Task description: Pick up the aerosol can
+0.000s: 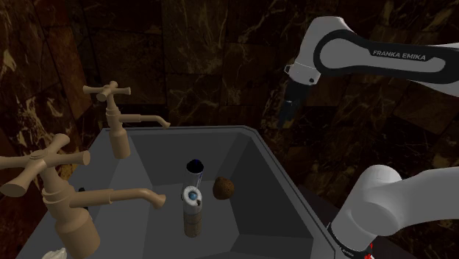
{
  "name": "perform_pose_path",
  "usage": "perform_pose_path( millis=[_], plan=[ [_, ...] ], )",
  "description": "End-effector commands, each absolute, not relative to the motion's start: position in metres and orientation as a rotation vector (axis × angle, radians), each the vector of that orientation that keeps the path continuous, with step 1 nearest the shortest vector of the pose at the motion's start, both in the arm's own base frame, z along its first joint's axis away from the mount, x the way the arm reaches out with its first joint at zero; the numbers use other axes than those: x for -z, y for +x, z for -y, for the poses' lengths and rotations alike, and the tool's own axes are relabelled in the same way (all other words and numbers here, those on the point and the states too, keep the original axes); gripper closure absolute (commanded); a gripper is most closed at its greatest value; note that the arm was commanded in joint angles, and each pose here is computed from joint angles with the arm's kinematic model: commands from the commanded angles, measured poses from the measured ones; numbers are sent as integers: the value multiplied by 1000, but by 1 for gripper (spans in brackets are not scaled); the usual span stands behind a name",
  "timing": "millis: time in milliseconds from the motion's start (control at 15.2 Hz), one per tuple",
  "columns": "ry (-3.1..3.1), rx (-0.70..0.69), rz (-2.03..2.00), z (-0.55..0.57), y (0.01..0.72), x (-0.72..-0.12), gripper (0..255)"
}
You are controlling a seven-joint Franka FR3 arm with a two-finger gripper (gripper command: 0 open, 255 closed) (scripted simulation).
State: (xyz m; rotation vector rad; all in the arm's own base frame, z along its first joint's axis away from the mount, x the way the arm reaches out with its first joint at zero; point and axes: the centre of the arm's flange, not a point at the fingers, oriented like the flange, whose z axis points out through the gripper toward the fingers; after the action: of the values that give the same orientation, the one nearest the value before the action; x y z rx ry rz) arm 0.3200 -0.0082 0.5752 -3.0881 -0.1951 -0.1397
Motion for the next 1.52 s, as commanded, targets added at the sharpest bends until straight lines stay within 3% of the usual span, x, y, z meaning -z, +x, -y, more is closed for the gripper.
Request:
perform_pose_path(
  millis=[0, 1452],
  plan=[
    [-3088, 140, 195, 8, 320, -575, 0],
    [-3162, 234, -139, -228, 454, -456, 0]
  ],
)
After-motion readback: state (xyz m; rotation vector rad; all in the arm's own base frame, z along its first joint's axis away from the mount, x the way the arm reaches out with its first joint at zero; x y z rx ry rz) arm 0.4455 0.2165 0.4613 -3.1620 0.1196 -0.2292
